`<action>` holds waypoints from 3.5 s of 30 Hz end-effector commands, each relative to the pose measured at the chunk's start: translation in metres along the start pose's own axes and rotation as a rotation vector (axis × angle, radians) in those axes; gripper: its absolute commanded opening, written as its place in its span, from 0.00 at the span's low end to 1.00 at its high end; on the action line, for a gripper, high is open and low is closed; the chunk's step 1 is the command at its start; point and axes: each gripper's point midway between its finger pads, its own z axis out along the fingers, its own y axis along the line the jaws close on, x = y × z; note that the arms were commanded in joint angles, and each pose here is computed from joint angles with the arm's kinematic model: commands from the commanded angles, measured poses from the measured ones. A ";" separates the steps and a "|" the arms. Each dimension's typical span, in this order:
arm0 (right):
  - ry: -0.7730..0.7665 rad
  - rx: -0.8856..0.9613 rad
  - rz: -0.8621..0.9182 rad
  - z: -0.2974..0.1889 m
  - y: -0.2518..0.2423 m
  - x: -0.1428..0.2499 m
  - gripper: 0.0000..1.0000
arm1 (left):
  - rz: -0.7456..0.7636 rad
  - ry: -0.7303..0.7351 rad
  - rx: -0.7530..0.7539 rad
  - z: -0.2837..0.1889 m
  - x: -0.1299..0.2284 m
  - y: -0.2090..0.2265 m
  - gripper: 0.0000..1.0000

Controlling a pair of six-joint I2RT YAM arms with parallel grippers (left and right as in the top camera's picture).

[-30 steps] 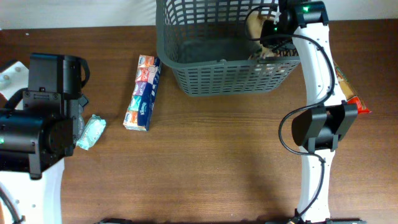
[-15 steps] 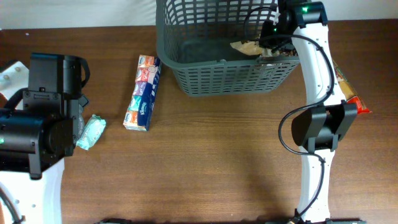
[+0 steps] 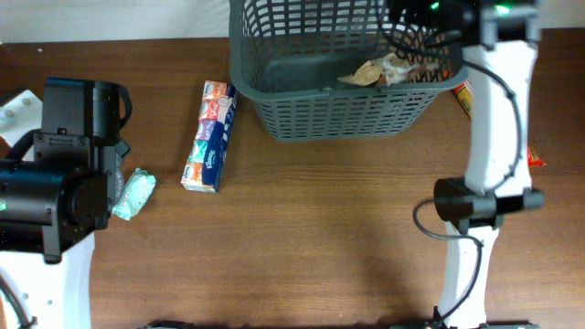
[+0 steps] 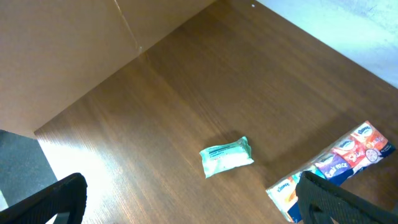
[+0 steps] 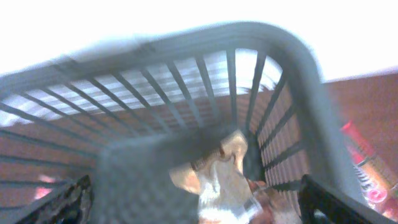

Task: Pack container
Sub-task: 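Release the Panitee bag into the basket and raise the right gripper, then move the right gripper down onto the San Remo spaghetti pack and grasp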

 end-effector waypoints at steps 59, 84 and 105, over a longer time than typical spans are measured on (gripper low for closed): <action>0.576 0.195 -0.361 0.053 -0.305 0.165 0.99 | -0.026 -0.014 -0.001 -0.003 -0.003 0.005 0.99; 0.713 0.216 -0.453 0.115 -0.331 0.214 0.99 | -0.026 -0.014 -0.001 -0.003 -0.003 0.005 0.99; 0.742 0.172 -0.413 0.140 -0.329 0.239 0.99 | -0.026 -0.014 -0.001 -0.003 -0.003 0.005 0.99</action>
